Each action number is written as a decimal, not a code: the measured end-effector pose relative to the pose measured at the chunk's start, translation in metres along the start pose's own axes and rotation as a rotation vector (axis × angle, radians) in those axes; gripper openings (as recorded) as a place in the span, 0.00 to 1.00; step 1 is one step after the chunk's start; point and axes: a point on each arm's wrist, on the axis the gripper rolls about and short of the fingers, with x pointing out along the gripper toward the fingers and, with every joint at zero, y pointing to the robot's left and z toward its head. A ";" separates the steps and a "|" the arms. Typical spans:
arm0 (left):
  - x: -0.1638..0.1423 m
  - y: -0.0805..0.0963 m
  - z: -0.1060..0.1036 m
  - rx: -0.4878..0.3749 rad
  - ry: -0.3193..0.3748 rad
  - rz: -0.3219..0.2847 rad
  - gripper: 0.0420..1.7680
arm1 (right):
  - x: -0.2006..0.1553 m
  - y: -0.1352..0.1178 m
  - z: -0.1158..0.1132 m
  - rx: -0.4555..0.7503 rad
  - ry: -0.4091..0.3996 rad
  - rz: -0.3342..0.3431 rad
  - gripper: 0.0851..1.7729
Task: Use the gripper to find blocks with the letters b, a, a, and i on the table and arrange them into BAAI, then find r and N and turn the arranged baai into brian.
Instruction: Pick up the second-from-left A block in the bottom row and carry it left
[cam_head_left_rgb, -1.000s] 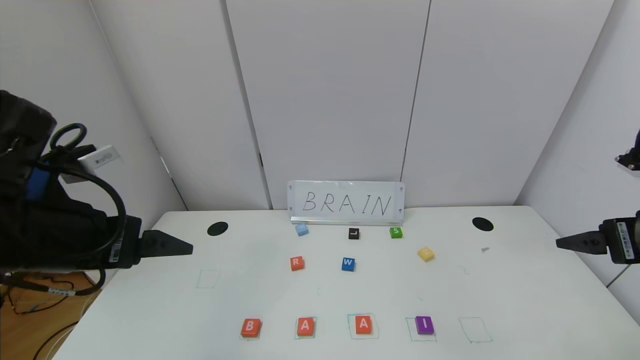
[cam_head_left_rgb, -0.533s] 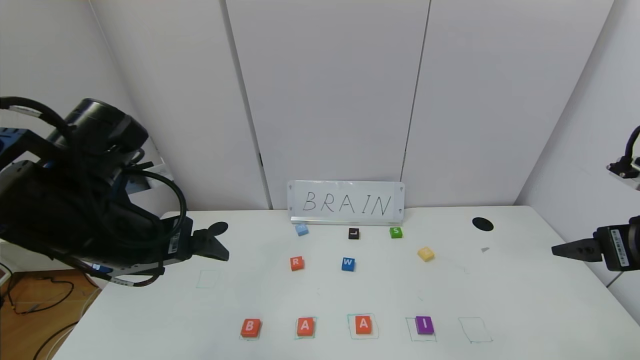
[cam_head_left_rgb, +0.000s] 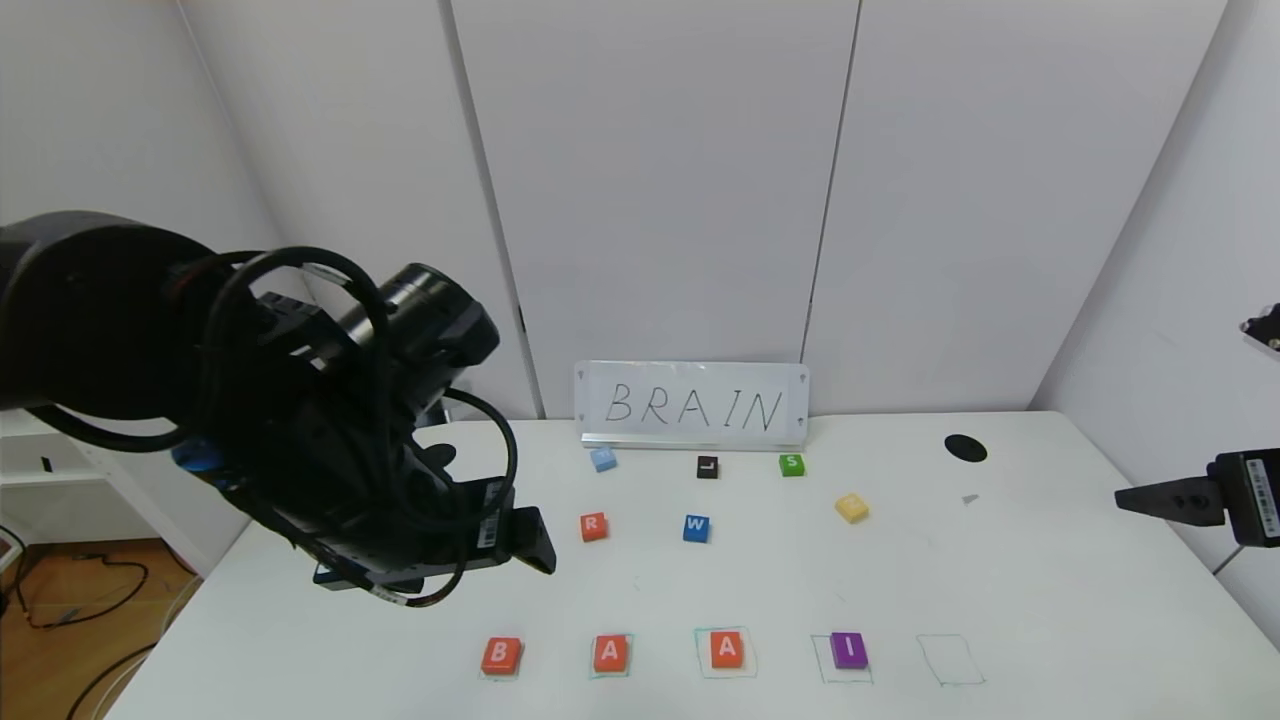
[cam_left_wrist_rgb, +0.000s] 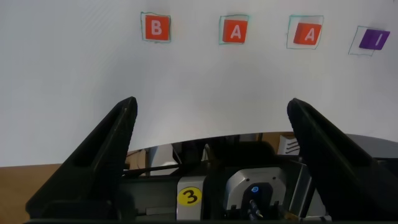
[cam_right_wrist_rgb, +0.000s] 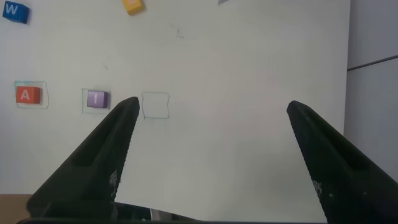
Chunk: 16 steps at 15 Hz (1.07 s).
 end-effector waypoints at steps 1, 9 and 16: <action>0.007 -0.006 -0.002 0.019 0.016 0.002 0.97 | 0.000 0.001 -0.001 -0.004 0.001 -0.004 0.96; 0.076 -0.049 -0.001 0.009 0.027 0.067 0.97 | 0.000 0.006 -0.008 -0.034 0.007 -0.011 0.96; 0.131 -0.064 -0.011 0.028 0.077 0.113 0.97 | 0.000 0.006 -0.009 -0.036 0.010 -0.012 0.96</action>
